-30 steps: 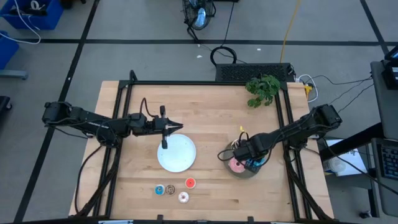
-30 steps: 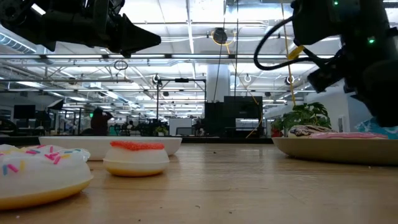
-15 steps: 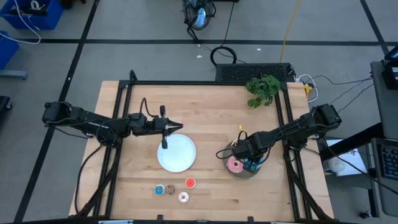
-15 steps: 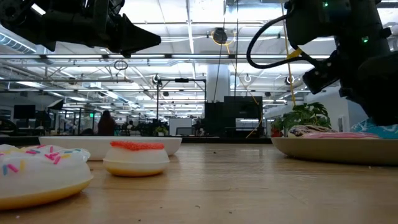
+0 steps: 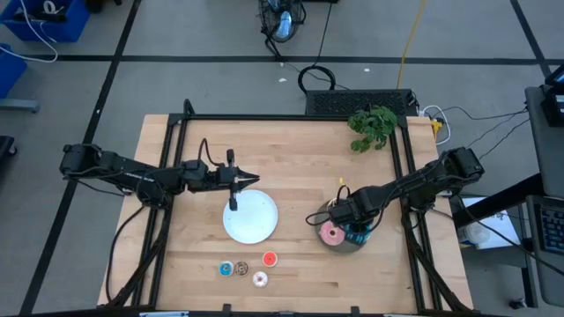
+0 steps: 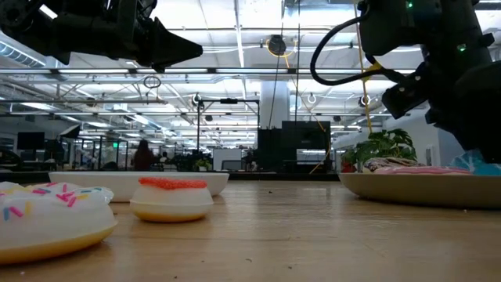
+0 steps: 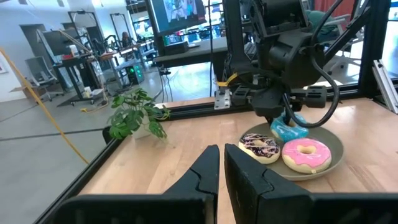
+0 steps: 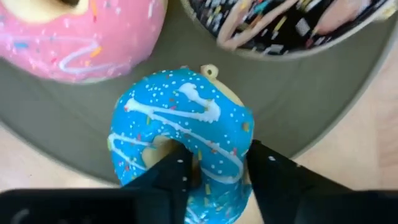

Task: Pick & Place donuts
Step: Put the large blue donut on the gray plate, then put the small blue donut on the white plate

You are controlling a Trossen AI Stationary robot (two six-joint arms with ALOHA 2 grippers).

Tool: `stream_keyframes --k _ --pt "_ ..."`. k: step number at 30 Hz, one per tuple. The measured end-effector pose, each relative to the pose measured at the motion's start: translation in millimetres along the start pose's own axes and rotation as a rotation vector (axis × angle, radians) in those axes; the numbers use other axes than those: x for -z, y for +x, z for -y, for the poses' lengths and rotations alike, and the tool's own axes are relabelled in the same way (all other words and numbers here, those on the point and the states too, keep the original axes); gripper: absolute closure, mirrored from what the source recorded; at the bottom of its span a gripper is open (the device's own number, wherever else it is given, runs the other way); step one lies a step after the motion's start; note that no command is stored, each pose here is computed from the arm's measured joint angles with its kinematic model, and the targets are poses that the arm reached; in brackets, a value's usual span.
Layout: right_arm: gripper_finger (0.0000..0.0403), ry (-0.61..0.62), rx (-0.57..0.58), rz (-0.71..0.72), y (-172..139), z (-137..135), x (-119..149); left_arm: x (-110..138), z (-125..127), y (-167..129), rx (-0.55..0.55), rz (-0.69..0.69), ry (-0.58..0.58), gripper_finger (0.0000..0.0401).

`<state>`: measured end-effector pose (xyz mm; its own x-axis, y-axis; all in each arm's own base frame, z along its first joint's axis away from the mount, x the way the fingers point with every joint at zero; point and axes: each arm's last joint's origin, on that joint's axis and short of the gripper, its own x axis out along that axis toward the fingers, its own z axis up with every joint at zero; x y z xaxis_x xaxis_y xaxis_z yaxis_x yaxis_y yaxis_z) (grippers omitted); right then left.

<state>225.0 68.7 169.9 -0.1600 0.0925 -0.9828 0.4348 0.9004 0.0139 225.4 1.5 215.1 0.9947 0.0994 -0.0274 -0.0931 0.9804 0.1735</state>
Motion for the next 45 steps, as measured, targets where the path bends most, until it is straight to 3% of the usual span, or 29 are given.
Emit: stream_keyframes --k 10,17,22,25,28,32,36,40,43,45 --pt "0.0187 0.026 0.001 -0.009 -2.8 4.4 -3.3 -0.1 0.1 0.0 0.000 0.001 0.000 0.0368" --pt "0.0184 -0.006 0.051 -0.060 -18.5 5.1 0.2 -0.2 0.0 0.0 0.000 0.002 0.000 0.0368" --pt "0.0193 -0.080 0.105 0.020 -46.9 -1.5 -3.7 -0.3 0.0 0.0 0.000 0.003 0.000 0.0368" --pt "0.0199 -0.155 0.149 0.173 -72.5 -5.8 2.5 -0.2 0.0 0.0 0.000 0.002 0.000 0.0368" --pt "0.0207 -0.227 0.171 0.488 -103.3 -7.1 20.6 -0.2 0.1 0.0 0.000 0.002 0.000 0.0368" --pt "0.0233 -0.354 0.008 0.933 -135.5 -1.3 56.2 0.0 0.0 0.0 0.000 0.000 0.000 0.0368" --pt "0.0298 -0.391 -0.158 1.300 -137.6 10.6 84.3 0.3 0.1 0.0 0.001 -0.004 -0.012 0.0368" --pt "0.0387 -0.390 -0.067 1.391 -102.3 30.4 93.9 0.0 0.0 0.0 0.001 0.000 -0.018 0.0368" --pt "0.0389 -0.395 -0.059 1.416 -74.9 42.5 93.2 -0.1 -0.1 0.0 0.000 0.002 -0.032 0.0368" --pt "0.0388 -0.431 -0.136 1.459 -62.9 45.7 92.2 -0.7 -1.5 0.1 -0.007 0.009 -0.044 0.0368"
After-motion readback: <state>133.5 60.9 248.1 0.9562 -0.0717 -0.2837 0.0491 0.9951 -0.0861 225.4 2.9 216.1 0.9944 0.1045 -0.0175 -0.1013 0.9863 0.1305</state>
